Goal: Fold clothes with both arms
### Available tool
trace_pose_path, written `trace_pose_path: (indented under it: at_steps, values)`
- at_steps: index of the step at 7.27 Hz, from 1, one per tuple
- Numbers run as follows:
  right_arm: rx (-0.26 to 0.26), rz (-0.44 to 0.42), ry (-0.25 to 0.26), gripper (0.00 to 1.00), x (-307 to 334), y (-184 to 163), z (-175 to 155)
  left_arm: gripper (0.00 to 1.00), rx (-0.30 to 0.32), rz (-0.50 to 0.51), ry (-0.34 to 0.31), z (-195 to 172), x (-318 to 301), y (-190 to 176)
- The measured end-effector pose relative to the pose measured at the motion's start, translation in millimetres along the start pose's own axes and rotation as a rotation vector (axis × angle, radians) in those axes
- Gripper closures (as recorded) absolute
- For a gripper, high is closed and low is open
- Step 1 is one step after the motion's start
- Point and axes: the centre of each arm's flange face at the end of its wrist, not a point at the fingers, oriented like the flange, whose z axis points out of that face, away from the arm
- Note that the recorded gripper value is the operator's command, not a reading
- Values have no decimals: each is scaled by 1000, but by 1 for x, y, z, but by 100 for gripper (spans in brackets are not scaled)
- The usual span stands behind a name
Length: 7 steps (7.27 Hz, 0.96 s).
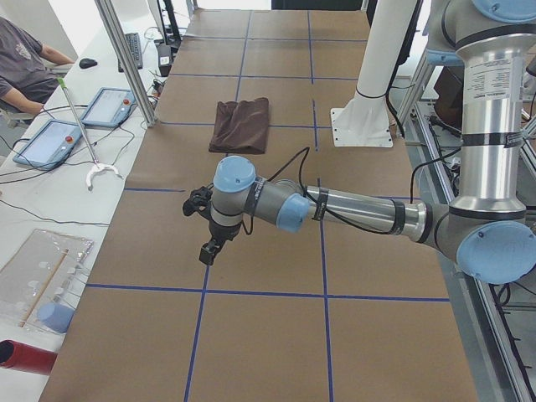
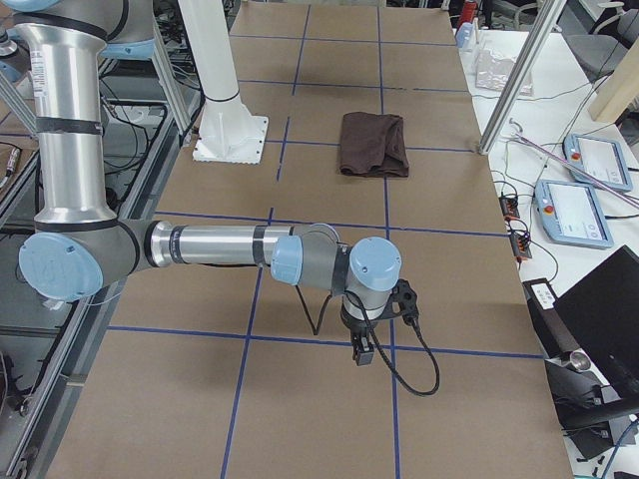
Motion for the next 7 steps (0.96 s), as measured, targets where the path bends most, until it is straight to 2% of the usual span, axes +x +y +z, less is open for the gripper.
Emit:
trace_pose_path:
  at_steps: [3, 5, 7]
  values:
    - [0, 50, -39, 0, 8, 17, 11, 0, -84, -79, 21, 38, -29, 28]
    - [15, 146, -55, 0, 8, 20, 7, 0, -149, -139, 32, 41, -34, 32]
    - [45, 194, -53, 0, -2, 14, -7, 0, -162, -153, 34, 39, -34, 33]
